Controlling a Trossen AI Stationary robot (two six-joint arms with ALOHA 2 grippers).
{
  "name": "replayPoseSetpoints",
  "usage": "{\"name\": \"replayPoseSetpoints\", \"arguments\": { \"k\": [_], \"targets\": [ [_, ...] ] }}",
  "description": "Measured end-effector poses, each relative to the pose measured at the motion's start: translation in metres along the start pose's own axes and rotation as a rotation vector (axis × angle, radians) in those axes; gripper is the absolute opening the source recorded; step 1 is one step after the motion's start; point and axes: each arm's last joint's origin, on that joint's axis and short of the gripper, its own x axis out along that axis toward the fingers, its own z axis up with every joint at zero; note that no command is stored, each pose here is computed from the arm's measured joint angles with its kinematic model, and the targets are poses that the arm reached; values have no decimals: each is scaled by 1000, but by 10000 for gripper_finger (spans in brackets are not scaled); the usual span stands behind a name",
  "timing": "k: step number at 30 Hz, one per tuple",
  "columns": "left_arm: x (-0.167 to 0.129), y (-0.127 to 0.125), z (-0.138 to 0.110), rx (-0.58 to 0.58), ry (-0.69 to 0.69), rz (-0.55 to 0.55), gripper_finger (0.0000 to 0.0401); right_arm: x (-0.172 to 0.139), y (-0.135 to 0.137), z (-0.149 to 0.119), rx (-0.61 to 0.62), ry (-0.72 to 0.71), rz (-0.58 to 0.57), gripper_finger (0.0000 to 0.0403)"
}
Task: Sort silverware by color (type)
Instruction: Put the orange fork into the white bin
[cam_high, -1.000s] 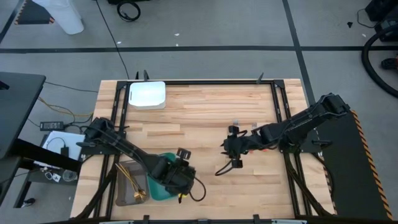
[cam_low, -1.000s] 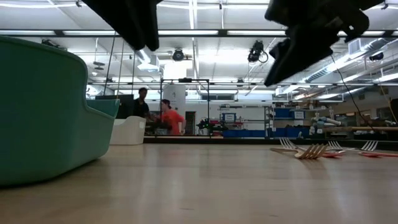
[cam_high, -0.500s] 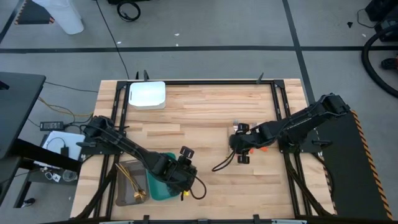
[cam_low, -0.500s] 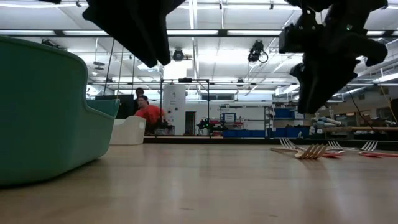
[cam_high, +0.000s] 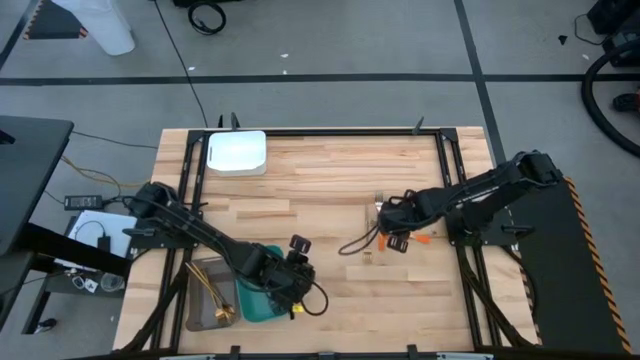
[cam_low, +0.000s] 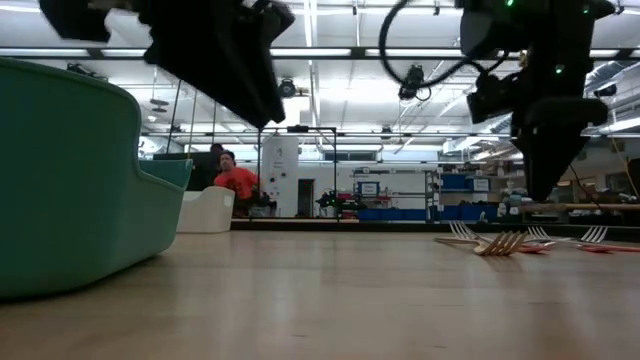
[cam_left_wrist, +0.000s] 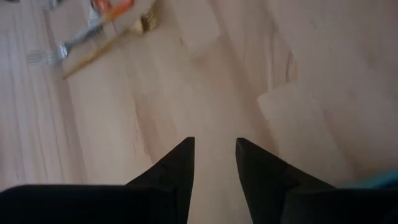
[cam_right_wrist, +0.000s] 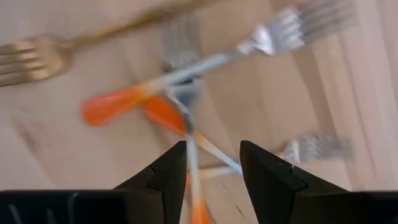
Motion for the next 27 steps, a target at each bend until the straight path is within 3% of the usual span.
{"name": "replayPoseSetpoints", "arguments": {
  "k": [2, 16, 27],
  "targets": [
    [4, -2, -6, 1, 5, 2, 126, 2, -4, 0, 31, 25, -3, 160],
    [19, -7, -20, 12, -15, 5, 126, 24, -15, -17, -305, 129, -16, 146],
    [19, -3, -9, 82, -135, -91, 103, 26, -23, -14, -223, 168, 33, 129]
  ]
}}
